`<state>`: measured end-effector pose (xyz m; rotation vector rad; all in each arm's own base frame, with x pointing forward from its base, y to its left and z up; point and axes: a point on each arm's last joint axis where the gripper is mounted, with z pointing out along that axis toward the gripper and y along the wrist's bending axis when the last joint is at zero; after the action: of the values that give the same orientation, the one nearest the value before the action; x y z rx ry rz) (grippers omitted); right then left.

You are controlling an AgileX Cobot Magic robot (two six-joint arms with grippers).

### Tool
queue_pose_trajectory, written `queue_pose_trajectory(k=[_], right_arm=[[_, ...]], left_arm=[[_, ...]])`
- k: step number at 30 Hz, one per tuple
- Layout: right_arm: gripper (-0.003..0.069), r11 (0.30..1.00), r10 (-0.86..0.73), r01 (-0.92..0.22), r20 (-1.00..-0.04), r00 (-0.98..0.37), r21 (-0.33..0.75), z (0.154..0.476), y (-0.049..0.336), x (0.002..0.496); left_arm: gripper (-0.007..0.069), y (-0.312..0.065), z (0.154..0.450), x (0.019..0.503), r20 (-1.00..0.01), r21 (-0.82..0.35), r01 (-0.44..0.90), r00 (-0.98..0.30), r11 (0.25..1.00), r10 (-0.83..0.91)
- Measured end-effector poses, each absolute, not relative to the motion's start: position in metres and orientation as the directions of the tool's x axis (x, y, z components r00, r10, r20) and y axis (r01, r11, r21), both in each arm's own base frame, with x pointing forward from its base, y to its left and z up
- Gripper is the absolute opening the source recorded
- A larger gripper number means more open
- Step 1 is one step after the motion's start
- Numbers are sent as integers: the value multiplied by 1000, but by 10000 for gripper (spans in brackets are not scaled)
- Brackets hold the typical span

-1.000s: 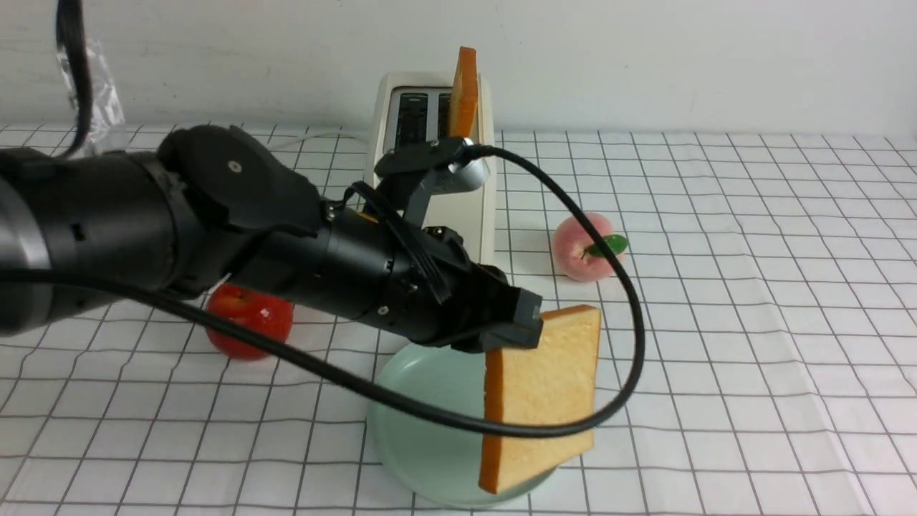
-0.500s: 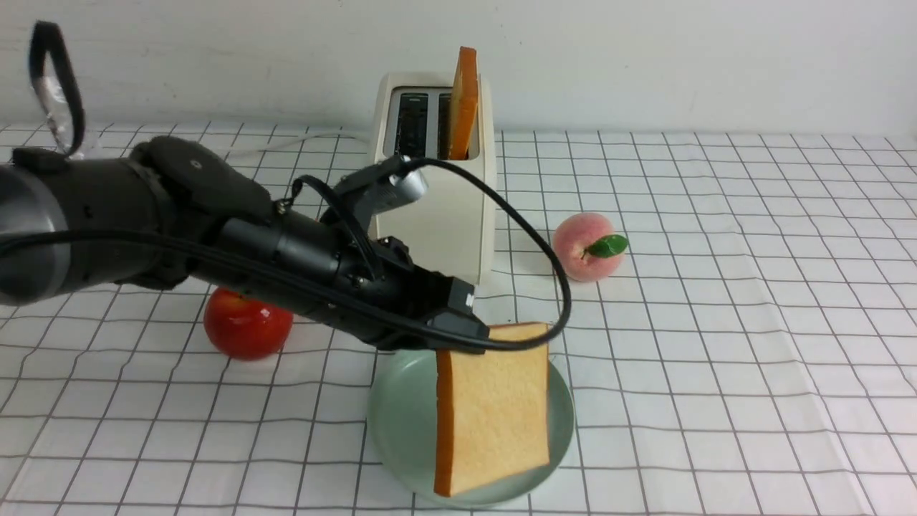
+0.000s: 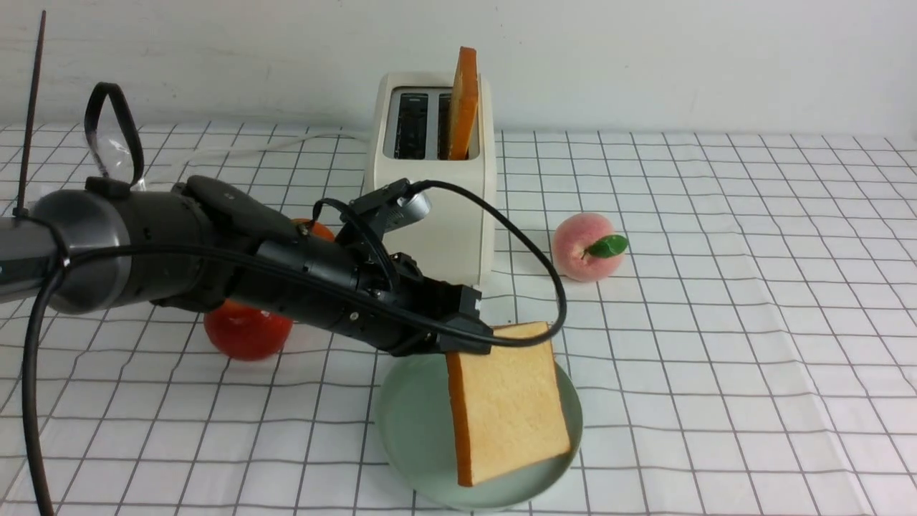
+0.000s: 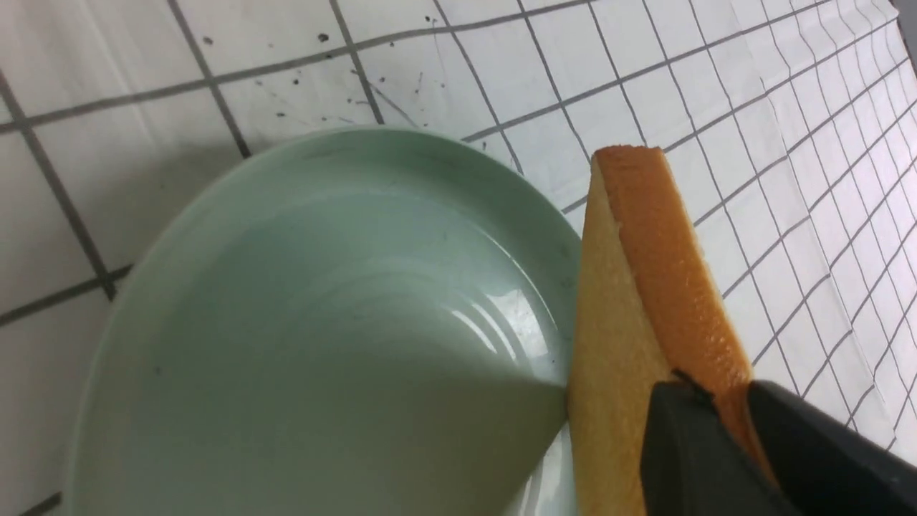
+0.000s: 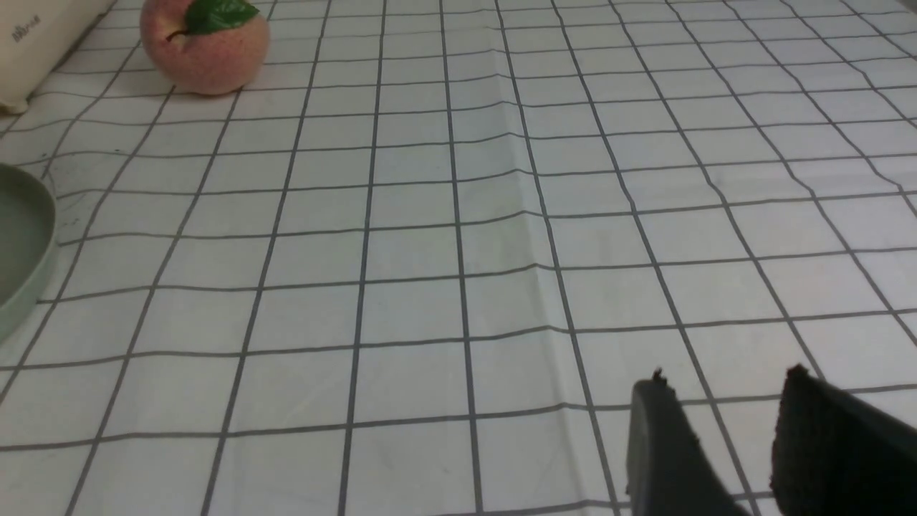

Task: Take toasted bread from bread machine on white checkered table place on plate.
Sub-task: 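Place the slice of bread on the plate with the left gripper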

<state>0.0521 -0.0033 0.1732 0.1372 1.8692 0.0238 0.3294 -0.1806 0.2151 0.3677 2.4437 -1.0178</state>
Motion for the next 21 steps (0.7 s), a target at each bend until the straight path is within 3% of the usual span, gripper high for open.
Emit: queue_pose_trajectory(k=[3, 7, 9, 11, 13, 17, 21], right_arm=[[240, 993, 107, 83, -950, -292, 86, 173, -3, 52], [240, 994, 97, 84, -951, -293, 75, 173, -4, 52], [240, 995, 81, 85, -952, -294, 59, 173, -4, 52], [240, 996, 29, 90, -954, -298, 2, 173, -6, 52], [240, 995, 2, 93, -954, -301, -27, 173, -7, 52], [240, 995, -15, 94, -953, -302, -46, 173, -8, 52], [240, 994, -22, 95, -953, -304, -53, 173, -8, 52]], left_arm=[[127, -180, 214, 330, -522, -577, 421, -849, 700, 80], [335, -178, 212, 329, -528, -539, 444, -840, 716, 124], [403, -177, 211, 329, -530, -526, 452, -837, 721, 138], [529, -174, 218, 326, -556, -480, 490, -812, 728, 179], [581, -171, 227, 323, -586, -436, 524, -783, 732, 210], [612, -163, 258, 314, -670, -344, 586, -701, 734, 245], [561, -156, 296, 299, -758, -279, 621, -611, 732, 229]])
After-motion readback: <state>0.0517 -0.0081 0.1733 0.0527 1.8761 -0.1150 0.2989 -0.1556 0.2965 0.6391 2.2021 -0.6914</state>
